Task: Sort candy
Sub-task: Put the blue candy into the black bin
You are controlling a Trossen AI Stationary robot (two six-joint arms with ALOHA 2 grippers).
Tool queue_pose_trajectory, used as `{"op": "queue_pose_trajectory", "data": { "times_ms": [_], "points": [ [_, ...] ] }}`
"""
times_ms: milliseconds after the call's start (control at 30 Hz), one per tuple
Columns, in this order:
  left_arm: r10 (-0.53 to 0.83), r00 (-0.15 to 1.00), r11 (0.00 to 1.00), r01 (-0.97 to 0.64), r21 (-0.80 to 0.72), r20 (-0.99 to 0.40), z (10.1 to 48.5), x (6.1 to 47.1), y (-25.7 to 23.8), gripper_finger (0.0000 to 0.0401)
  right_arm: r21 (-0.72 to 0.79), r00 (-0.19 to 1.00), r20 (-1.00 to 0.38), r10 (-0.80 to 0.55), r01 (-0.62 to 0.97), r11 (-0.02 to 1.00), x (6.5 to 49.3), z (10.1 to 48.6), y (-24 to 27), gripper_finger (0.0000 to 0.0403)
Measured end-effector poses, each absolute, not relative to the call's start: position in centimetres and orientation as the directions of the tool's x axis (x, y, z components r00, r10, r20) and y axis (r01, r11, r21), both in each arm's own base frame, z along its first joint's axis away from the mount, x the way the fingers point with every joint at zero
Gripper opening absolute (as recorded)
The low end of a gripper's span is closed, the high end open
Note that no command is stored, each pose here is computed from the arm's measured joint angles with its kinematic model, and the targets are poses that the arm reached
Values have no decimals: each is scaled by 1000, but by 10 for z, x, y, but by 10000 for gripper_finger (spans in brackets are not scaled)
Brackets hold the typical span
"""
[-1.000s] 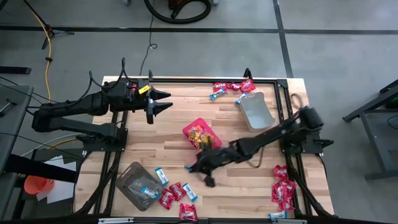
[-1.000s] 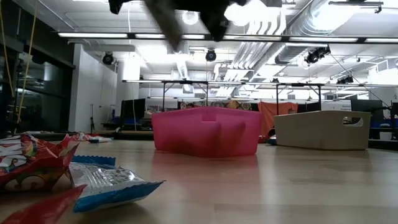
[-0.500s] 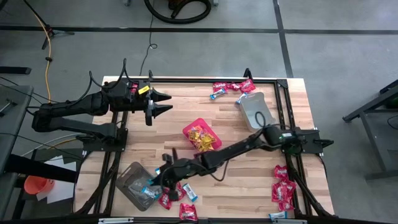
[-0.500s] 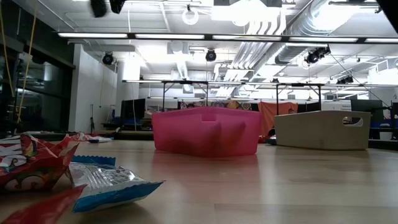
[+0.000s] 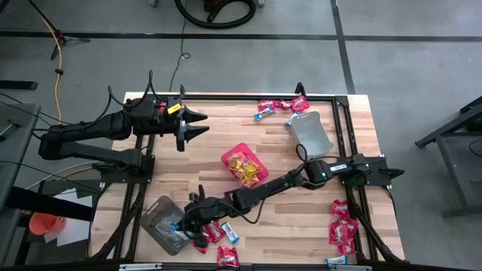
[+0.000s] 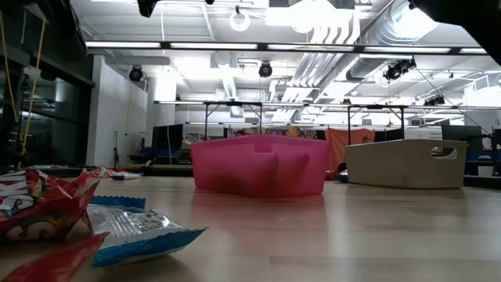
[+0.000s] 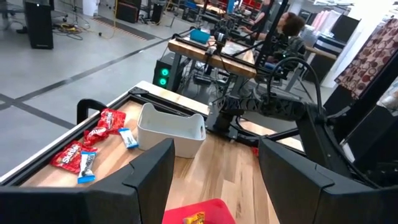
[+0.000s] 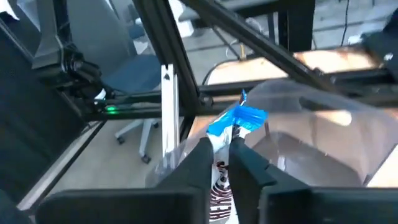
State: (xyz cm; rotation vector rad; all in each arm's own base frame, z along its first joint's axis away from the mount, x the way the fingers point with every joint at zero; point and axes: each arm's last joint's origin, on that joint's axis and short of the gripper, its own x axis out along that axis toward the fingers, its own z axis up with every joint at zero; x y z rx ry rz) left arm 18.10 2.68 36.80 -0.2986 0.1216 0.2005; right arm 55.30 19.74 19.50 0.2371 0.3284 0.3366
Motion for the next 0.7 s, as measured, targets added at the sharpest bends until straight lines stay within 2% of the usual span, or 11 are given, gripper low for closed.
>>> {"op": "queue_pose_trajectory", "data": {
  "times_ms": [233, 333, 433, 700],
  "points": [
    [203, 968, 924, -239, -298, -148, 368, 181, 28, 218, 325, 845, -328, 422, -319, 890, 550, 190, 199, 196],
    [204, 968, 919, -242, -311, -149, 368, 181, 28, 218, 327, 824, -356, 440, -332, 885, 549, 189, 199, 246],
    [205, 967, 919, -242, -312, -148, 368, 181, 28, 218, 298, 813, -386, 435, -336, 893, 545, 201, 193, 268],
    [219, 964, 916, -256, -309, -149, 368, 181, 28, 218, 119, 751, -574, 327, -319, 940, 518, 259, 152, 272]
  ]
}}
